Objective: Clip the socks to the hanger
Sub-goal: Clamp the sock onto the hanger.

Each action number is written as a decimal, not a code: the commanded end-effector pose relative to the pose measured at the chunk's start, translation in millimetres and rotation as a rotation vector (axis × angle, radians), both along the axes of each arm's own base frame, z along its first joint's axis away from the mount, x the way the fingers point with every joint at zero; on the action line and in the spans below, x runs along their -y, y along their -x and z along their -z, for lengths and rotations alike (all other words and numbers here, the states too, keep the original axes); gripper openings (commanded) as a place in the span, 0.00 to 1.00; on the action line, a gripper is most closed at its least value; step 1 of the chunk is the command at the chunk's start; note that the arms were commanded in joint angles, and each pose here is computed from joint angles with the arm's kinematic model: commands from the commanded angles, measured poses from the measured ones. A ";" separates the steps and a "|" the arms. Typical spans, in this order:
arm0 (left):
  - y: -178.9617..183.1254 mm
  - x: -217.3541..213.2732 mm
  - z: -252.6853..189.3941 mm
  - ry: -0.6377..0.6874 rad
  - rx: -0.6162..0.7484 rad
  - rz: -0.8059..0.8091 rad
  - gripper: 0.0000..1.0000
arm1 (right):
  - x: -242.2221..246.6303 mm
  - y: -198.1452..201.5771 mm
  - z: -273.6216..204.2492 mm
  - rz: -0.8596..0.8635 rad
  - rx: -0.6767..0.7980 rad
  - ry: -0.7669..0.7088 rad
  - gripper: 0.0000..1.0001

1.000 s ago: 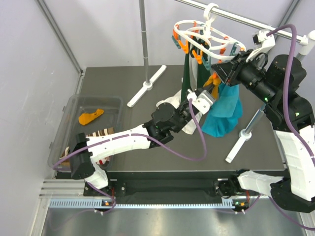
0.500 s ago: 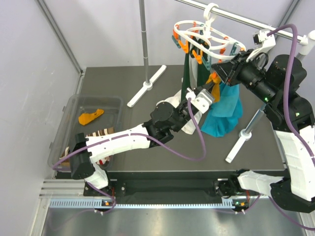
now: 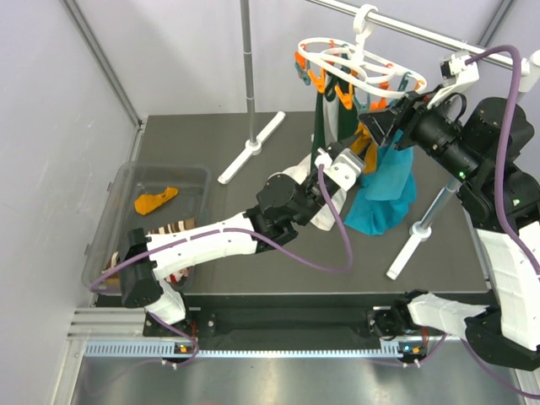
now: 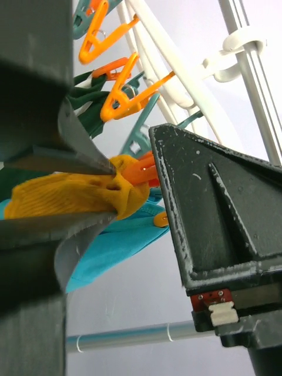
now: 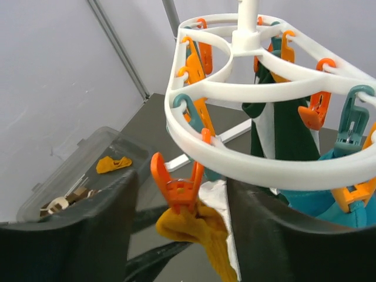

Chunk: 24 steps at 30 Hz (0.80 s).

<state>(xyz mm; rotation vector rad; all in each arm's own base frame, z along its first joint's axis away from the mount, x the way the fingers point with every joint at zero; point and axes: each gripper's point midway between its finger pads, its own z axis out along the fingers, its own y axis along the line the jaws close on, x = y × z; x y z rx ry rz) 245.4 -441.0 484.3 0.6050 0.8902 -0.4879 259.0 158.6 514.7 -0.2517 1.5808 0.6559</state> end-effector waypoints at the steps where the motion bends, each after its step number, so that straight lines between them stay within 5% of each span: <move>1: 2.8 -17.6 -31.5 0.127 -0.004 -0.011 0.39 | 6.5 12.3 -12.0 0.010 0.038 -0.010 0.65; 2: 1.6 -20.0 -28.5 0.126 -0.018 -0.019 0.50 | 9.5 12.5 -13.2 0.024 0.043 -0.008 0.68; 6: 6.4 -22.8 -15.0 0.100 -0.071 0.015 0.63 | 20.6 21.9 -14.6 0.056 0.055 0.005 0.77; 15: -7.3 -66.0 3.5 0.216 -0.309 0.014 0.64 | 34.0 48.0 -11.7 0.055 0.067 0.034 0.71; 19: -28.3 -73.7 -5.5 0.314 -0.435 0.257 0.61 | 14.9 53.2 -7.9 -0.053 0.035 0.023 0.63; 24: -28.1 -72.6 -16.3 0.312 -0.422 0.505 0.62 | -5.5 63.2 -12.3 -0.181 0.024 -0.003 0.53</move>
